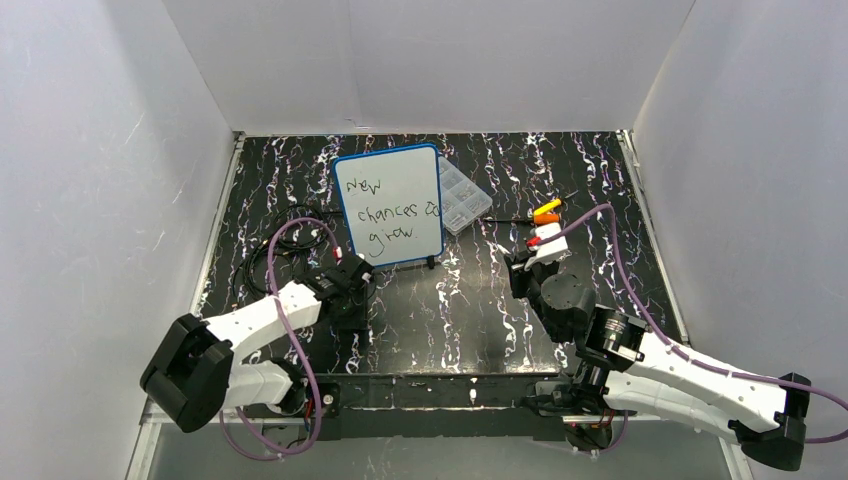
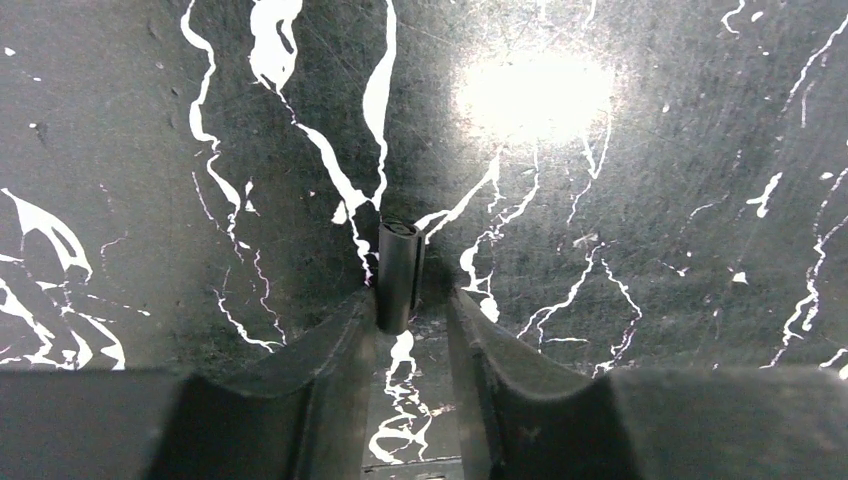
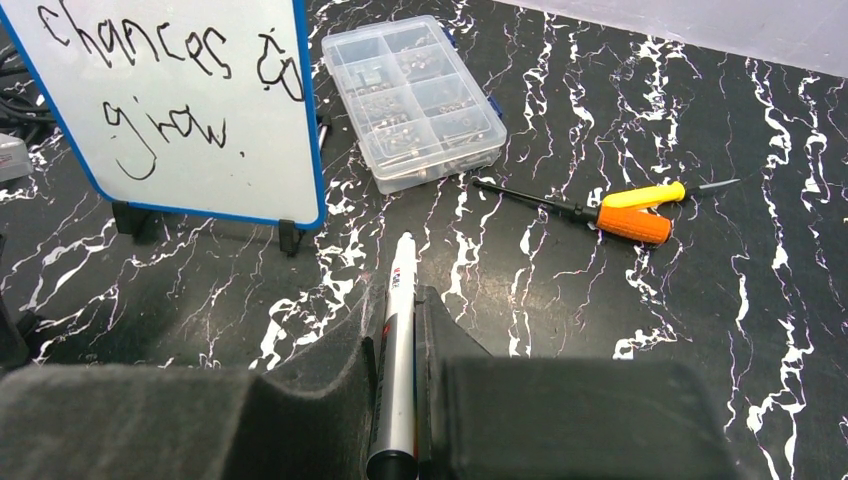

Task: Write a sentence on the whiteboard
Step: Close the whiteboard marker at the center of the board.

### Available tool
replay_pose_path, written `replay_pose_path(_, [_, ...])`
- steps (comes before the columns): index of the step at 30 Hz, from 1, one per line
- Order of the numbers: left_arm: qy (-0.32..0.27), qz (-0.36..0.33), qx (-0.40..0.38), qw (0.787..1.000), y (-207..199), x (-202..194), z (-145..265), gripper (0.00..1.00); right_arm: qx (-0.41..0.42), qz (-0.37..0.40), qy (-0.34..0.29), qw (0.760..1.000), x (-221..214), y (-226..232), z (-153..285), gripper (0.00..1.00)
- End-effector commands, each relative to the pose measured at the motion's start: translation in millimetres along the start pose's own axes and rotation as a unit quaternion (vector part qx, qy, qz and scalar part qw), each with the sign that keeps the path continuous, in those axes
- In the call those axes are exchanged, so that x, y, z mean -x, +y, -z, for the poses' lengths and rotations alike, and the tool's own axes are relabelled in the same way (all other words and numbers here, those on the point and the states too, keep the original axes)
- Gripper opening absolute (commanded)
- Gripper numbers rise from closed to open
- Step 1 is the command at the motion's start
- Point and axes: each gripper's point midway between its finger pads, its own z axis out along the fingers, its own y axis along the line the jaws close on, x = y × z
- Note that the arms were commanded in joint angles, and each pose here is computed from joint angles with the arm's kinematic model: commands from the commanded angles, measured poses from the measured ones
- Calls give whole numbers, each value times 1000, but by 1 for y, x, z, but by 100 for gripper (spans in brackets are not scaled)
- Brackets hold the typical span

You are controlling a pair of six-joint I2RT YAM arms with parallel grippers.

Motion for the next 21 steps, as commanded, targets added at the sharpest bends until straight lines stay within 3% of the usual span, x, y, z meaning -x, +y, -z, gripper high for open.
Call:
replay_pose_path(1, [35,-9,55,998,19,-20,-9,25,-3,-19,-20,1000,13,-1,1,1])
replay_pose_path(6, [28,0,52,998,17,-19,-7,0,17,-11,-6,1000,10,8,-1,1])
replay_pose_path(12, [-19,66,-37,997,-17,-1,8,0,64,-22,38,997,0,33,-2,1])
replay_pose_path(14, [-57,70,-89,992,-34,14,18,0,94,-40,47,994,0,46,0,1])
replay_pose_path(17, [-125,37,-172,976,-58,38,43,0,160,-73,48,983,6,71,7,1])
replay_pose_path(21, [-177,-60,-300,936,-96,47,84,0,237,-106,46,965,18,97,22,1])
